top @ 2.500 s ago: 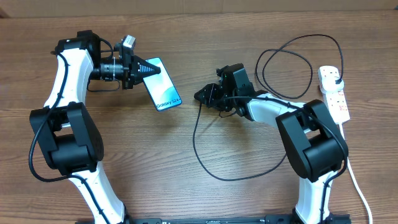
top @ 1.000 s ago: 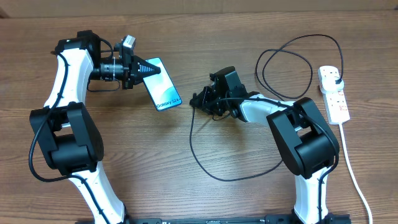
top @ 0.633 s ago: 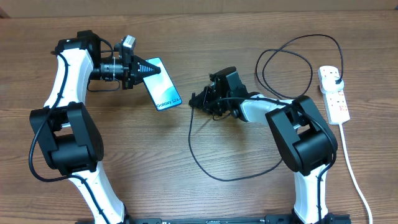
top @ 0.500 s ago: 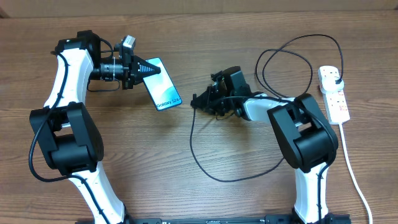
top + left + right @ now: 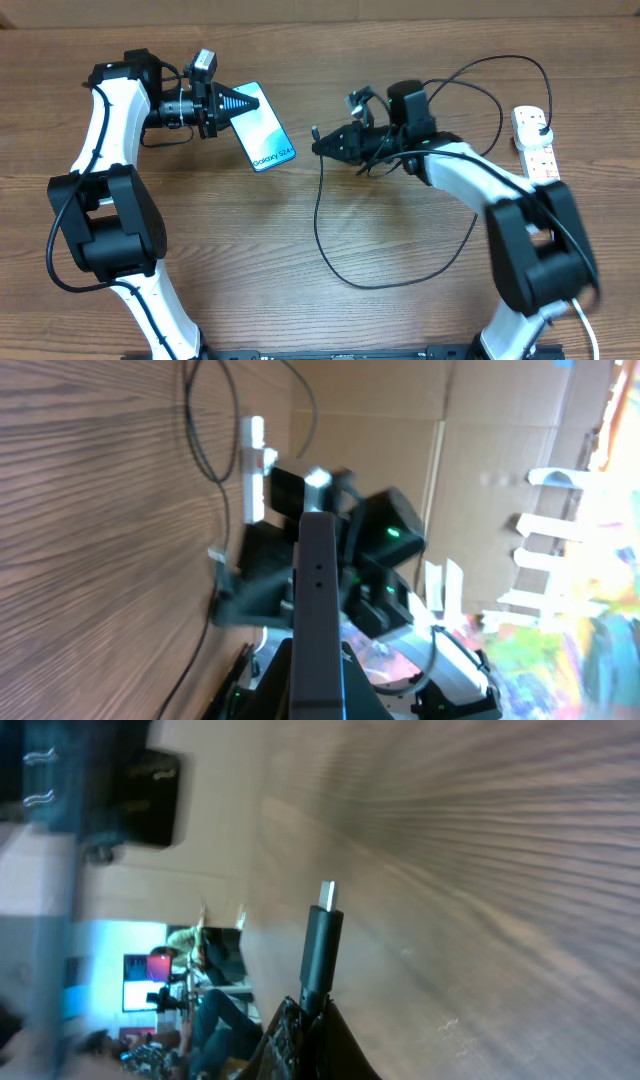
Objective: Plug charger to phone and switch on socket
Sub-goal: 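Close the right gripper on the cable tip and lift it, then carry the cable tip with the right gripper toward the phone's bottom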
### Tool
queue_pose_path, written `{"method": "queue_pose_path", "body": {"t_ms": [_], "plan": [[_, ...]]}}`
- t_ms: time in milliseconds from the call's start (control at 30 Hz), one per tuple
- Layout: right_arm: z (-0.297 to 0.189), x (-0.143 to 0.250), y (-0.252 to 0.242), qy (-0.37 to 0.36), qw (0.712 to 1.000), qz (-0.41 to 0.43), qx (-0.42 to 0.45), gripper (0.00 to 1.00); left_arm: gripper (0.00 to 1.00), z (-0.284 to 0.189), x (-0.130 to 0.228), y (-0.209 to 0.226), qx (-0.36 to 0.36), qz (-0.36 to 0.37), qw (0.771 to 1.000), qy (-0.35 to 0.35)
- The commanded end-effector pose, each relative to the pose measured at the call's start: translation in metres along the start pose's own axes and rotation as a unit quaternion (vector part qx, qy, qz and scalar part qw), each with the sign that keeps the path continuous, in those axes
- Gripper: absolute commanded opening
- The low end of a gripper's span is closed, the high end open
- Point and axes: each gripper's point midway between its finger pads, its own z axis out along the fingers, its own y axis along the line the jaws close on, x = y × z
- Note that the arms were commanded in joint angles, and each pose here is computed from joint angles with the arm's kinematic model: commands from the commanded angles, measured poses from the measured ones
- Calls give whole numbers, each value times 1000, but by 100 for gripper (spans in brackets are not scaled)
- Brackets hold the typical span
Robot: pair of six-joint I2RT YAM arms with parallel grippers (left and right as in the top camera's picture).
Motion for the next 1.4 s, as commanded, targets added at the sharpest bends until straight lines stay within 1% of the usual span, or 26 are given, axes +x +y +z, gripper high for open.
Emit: {"method": "queue_pose_path", "body": {"t_ms": [0, 133, 300, 633, 767, 867, 1100, 1267, 1367], "plan": [[-28, -1, 47, -12, 997, -77, -16, 4, 4, -5, -3, -29, 64, 29, 997, -8], [-53, 6, 64, -21, 997, -73, 5, 4, 4, -5, -3, -31, 69, 31, 997, -9], [-77, 22, 75, -14, 996, -80, 22, 4, 4, 0, 0, -33, 73, 41, 996, -3], [-98, 64, 113, -14, 995, -99, 13, 4, 4, 26, 12, -37, 75, 49, 996, 29], [-92, 77, 118, -9, 996, -84, 4, 4, 4, 34, 16, -39, 75, 50, 995, 40], [-76, 89, 119, 5, 997, -72, -11, 4, 4, 35, 15, -40, 75, 47, 995, 41], [-45, 107, 127, 14, 996, -85, -17, 4, 4, 34, 10, -39, 74, 48, 995, 40], [-39, 112, 128, 21, 996, -89, -15, 4, 4, 33, 8, -39, 75, 51, 995, 37], [-37, 108, 121, 12, 997, -74, -1, 4, 4, 33, 8, -39, 74, 52, 995, 37]]}}
